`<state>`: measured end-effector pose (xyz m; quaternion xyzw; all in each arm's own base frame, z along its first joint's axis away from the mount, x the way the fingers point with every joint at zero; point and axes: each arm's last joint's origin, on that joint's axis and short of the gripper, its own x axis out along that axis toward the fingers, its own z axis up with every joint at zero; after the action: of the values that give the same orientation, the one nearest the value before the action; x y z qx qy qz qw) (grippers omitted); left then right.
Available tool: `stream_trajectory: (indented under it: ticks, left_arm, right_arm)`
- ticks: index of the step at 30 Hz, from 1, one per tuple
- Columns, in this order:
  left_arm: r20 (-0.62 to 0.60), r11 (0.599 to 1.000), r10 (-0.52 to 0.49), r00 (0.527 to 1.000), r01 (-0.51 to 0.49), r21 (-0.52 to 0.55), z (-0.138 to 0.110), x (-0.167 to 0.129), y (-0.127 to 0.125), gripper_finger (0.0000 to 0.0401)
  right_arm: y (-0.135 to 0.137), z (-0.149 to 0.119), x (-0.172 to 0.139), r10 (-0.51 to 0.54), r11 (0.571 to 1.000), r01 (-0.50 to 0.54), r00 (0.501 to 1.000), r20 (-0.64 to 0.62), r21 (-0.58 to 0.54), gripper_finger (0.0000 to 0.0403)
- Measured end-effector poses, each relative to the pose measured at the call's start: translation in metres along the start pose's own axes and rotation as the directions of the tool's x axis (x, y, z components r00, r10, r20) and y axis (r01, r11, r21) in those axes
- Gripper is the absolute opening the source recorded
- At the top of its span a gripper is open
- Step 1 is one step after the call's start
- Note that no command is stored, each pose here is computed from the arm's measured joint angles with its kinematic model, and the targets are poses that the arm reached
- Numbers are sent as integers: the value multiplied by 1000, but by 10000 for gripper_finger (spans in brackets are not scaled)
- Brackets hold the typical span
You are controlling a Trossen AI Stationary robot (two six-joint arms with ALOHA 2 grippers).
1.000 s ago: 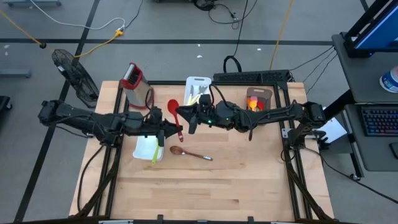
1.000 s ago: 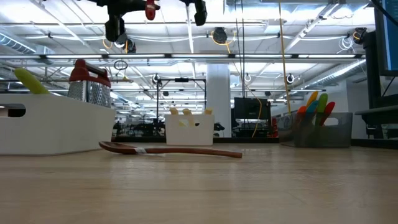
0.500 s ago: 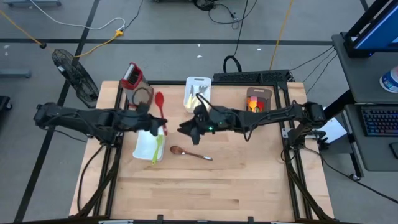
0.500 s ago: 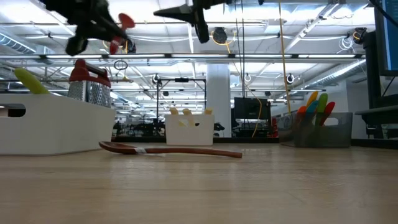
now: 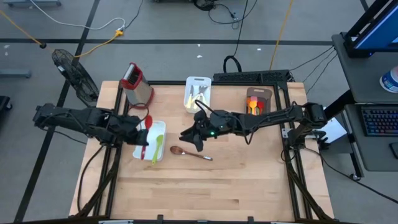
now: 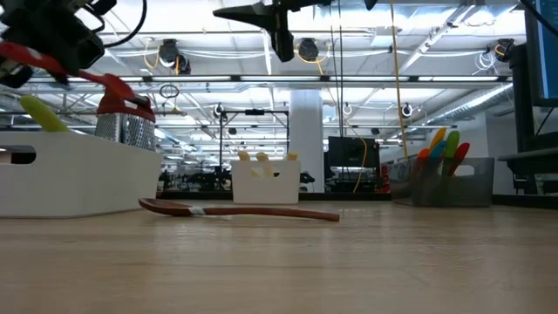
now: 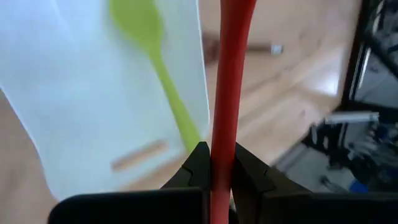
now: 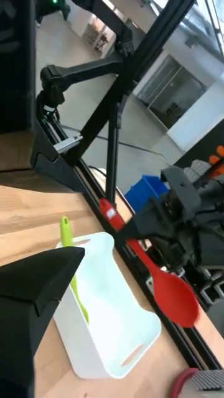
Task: Pick & Place Kitchen Items
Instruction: Put the red serving spoon into the bottom white bin
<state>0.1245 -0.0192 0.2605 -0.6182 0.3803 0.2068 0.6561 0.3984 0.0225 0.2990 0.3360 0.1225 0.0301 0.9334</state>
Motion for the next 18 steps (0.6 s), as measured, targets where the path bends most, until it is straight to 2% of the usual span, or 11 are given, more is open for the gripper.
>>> stream_trajectory:
  ticks: [5,11,14,18]
  left_arm:
    - [-147,994,21,989,-36,-102,-4,4,-1,23]
    - [-263,974,107,959,-154,-165,-3,22,-4,23]
    - [-293,962,145,945,-204,-181,1,32,-6,23]
    - [-293,949,179,939,-244,-202,11,42,-6,23]
  right_arm:
    - [1,0,0,37,999,-37,999,-24,1,142]
    - [2,-1,0,91,996,-93,993,-69,-17,145]
    - [3,-2,0,120,991,-125,989,-88,-50,145]
    - [7,-2,-1,211,962,-231,968,-139,-145,143]
